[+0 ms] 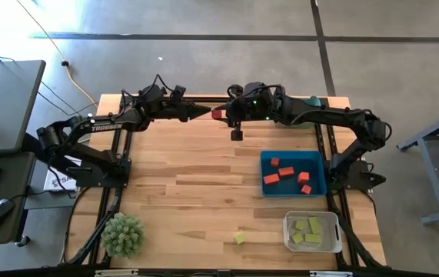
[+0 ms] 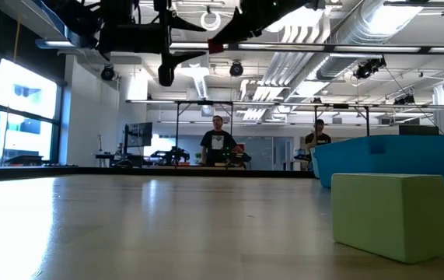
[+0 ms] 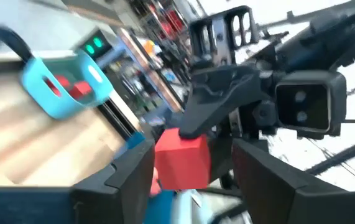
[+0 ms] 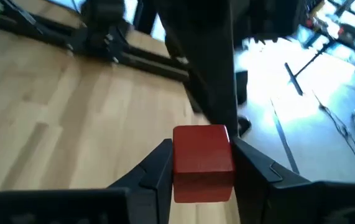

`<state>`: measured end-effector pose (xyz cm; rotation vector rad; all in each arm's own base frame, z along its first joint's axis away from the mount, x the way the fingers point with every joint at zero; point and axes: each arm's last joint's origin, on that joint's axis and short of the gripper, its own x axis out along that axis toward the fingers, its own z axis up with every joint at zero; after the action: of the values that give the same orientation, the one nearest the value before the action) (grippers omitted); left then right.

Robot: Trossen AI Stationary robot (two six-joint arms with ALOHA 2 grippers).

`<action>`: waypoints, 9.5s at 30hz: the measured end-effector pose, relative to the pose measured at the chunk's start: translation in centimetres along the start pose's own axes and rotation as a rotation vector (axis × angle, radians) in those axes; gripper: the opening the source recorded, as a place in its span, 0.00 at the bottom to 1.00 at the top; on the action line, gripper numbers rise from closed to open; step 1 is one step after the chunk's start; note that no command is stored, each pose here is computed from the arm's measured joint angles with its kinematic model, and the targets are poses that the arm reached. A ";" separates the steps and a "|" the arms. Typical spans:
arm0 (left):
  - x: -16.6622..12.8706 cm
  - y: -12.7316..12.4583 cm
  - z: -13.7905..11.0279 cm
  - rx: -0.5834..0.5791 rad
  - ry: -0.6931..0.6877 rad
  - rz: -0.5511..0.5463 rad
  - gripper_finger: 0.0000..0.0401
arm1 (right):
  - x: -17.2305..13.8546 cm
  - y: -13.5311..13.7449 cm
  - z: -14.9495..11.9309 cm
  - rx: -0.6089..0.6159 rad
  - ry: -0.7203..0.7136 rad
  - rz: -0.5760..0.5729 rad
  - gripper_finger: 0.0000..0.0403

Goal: Sort & place blocks by color
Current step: Put the red wooden block into the green bin, then put the green wooden block into the white bin

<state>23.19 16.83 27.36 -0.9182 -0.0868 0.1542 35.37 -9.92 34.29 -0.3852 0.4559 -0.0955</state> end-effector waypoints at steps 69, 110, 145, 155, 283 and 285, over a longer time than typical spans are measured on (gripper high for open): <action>-0.8 2.1 0.7 0.965 0.011 0.292 0.52 | -7.7 -11.8 -23.3 1.276 1.258 -0.478 0.47; 0.4 1.7 -3.7 0.631 0.240 0.319 0.52 | -2.1 6.4 -4.5 0.896 0.789 0.129 0.51; 1.1 -5.5 -16.6 0.388 0.492 0.391 0.52 | -6.2 23.1 2.2 0.212 0.491 0.504 0.51; 0.9 -5.8 -17.2 0.381 0.516 0.389 0.52 | -6.6 26.4 3.6 0.100 0.314 0.585 0.51; 0.9 -6.2 -17.5 0.376 0.512 0.362 0.52 | -17.6 37.2 -7.5 0.822 1.068 -0.127 0.34; 1.1 -6.4 -17.4 0.374 0.497 0.347 0.52 | -17.6 37.2 -7.5 0.822 1.069 -0.126 0.44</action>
<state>27.29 -0.47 21.89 -0.5695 0.5495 0.2499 16.45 24.99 21.06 0.5018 1.3759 -0.6044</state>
